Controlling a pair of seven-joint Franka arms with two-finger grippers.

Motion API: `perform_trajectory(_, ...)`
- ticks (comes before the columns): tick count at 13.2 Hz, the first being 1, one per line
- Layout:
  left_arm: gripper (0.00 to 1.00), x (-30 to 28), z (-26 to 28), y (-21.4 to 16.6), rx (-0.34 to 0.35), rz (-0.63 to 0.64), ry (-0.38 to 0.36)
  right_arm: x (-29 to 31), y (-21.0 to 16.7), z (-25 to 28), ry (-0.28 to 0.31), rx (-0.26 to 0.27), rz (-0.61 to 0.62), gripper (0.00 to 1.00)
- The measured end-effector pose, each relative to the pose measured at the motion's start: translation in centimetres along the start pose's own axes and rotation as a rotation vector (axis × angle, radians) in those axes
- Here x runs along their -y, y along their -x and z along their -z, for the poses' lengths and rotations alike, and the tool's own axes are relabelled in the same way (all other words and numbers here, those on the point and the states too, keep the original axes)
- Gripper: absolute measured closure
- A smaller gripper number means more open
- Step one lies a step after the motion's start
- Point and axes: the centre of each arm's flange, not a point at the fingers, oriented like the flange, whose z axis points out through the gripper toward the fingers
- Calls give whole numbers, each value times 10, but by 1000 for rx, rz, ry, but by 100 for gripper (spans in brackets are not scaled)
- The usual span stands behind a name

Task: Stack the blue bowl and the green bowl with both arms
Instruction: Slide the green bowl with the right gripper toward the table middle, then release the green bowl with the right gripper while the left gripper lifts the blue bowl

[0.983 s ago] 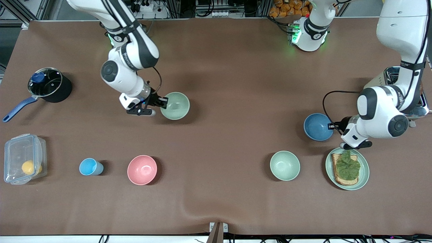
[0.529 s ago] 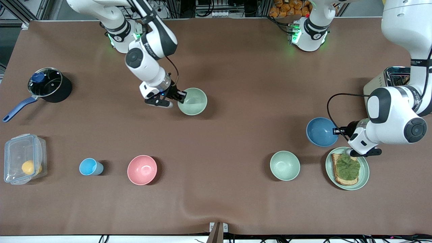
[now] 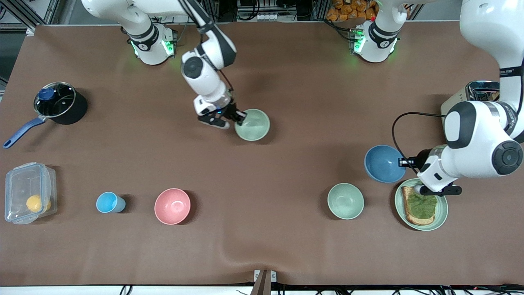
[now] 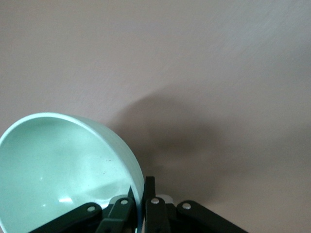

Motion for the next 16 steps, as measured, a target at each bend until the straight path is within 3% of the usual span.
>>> perform_trajectory(2,95,-18,6,3,2,3,7,20,19,-15,-9,9,-12,94)
perform_trajectory(15,95,-29,35,15,23,4,4,36,30,-52,-24,-29,-36,94)
perform_trajectory(16,95,-32,33,14,27,0,3,36,28,-51,-25,-32,-39,87)
